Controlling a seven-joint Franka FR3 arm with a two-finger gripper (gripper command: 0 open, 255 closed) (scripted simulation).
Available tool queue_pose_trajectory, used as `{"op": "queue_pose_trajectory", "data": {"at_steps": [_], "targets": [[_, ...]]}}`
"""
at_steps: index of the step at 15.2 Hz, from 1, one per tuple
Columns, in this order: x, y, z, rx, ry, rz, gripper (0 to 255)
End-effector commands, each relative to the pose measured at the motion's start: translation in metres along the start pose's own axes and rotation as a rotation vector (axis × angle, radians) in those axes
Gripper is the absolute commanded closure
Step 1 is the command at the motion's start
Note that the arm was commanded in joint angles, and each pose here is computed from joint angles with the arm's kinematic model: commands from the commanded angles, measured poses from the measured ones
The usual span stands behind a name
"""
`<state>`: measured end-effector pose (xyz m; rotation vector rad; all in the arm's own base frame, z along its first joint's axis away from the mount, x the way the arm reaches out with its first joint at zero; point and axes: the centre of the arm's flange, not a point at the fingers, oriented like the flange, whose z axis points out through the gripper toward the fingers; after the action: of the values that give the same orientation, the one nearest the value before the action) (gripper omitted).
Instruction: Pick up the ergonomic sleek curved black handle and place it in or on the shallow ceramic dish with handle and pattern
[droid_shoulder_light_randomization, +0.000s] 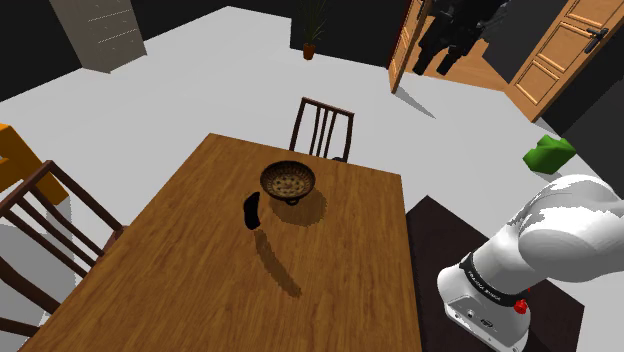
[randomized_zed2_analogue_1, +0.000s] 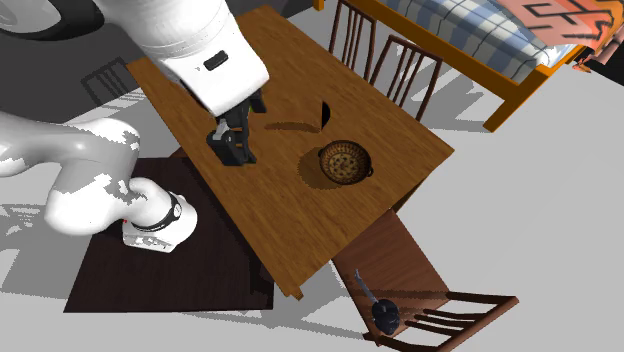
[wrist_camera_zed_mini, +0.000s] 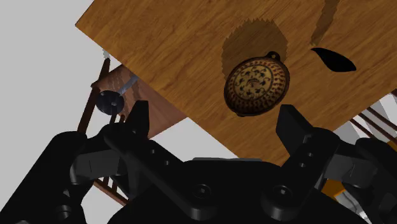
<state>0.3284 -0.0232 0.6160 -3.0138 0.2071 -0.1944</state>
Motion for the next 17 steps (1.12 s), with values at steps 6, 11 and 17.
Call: {"op": "queue_pose_trajectory", "data": {"at_steps": [6,11,17], "targets": [[0.049,-0.041,0.04,-0.007,-0.083,-0.102,0],[0.091,-0.086,0.083,-0.015,-0.167,-0.204,0],[0.129,-0.144,0.14,-0.023,-0.267,-0.327,0]]}}
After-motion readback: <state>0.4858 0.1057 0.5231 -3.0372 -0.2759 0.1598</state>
